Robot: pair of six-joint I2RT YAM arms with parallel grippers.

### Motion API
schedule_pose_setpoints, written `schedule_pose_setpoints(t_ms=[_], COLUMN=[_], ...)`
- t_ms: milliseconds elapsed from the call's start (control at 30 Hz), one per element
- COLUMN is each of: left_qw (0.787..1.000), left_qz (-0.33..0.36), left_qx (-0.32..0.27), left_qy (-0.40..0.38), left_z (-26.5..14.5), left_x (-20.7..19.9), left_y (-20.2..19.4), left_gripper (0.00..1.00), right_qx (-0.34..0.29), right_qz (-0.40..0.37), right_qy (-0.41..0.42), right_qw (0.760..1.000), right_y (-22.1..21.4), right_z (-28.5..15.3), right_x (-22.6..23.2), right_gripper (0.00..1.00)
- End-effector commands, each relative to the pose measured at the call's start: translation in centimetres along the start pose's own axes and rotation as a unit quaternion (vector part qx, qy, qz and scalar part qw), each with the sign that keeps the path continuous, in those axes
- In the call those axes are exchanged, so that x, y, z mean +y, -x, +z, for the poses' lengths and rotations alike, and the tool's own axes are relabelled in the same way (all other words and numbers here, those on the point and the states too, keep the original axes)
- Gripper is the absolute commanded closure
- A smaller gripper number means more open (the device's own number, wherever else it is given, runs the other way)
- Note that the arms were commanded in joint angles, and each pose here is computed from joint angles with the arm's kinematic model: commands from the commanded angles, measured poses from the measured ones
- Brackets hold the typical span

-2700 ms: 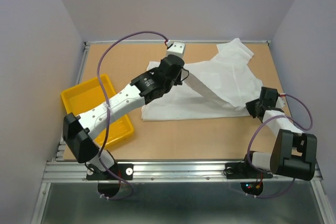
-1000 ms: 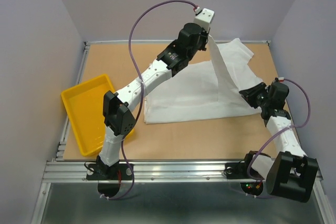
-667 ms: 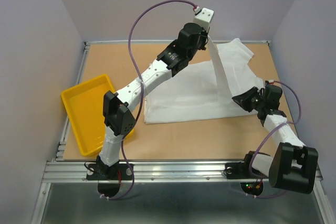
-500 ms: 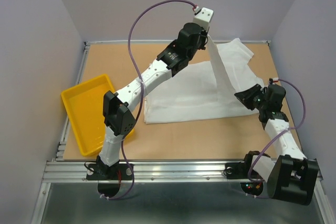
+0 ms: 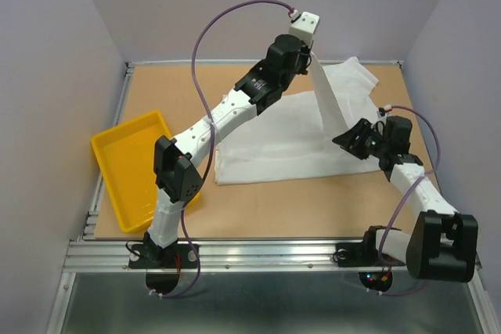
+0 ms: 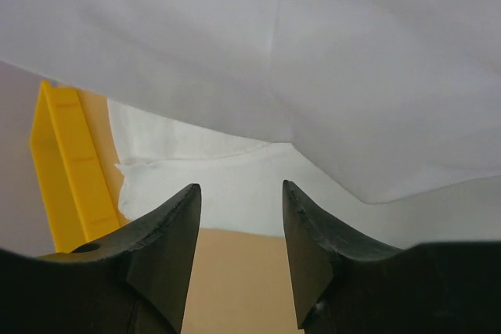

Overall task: Fold and stack the long sleeve shirts
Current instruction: Fold the shirt

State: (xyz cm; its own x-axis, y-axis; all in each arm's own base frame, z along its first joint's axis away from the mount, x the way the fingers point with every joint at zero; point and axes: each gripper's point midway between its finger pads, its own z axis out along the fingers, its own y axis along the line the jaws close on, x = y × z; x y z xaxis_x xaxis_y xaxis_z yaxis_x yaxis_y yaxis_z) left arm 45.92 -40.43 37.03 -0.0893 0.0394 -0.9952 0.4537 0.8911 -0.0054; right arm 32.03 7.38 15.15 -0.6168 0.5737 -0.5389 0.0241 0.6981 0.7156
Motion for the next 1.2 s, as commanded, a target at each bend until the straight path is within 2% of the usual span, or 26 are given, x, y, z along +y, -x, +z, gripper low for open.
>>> schedule_pose_setpoints(t_ms=[0,200,333,533,733,967,1167], left_qw=[0.998,0.997,0.996,0.996,0.996,0.996,0.996], left_qz=[-0.019,-0.001,0.015,0.036,0.045,0.064,0.082], left_qx=[-0.066,-0.076,-0.077,-0.075,-0.071,-0.061,-0.031], left_qy=[-0.005,-0.023,-0.038,-0.036,-0.026,-0.014,-0.024], left_z=[-1.6,-3.7,-5.3,-7.5,-8.4,-8.8,-8.2], left_x=[-0.4,-1.7,-3.2,-4.5,-4.7,-4.7,-5.9], left_y=[5.5,7.1,7.6,7.8,8.0,7.3,4.0], left_gripper=[0.97,0.97,0.97,0.97,0.97,0.97,0.97], right_qx=[0.031,-0.01,-0.04,-0.116,-0.159,-0.164,-0.16], right_qz=[-0.007,0.015,0.029,0.054,0.062,0.078,0.092], right_qy=[-0.011,-0.069,-0.067,-0.066,-0.071,-0.084,-0.096], right_qw=[0.999,0.997,0.997,0.99,0.983,0.98,0.978], right_y=[-0.7,2.6,4.5,7.1,8.4,7.9,6.5], right_z=[1.6,4.4,6.1,6.0,5.4,5.2,5.2], right_x=[-0.7,-3.0,-3.7,-5.6,-7.6,-9.0,-10.2], right_gripper=[0.48,0.52,0.55,0.55,0.56,0.56,0.56])
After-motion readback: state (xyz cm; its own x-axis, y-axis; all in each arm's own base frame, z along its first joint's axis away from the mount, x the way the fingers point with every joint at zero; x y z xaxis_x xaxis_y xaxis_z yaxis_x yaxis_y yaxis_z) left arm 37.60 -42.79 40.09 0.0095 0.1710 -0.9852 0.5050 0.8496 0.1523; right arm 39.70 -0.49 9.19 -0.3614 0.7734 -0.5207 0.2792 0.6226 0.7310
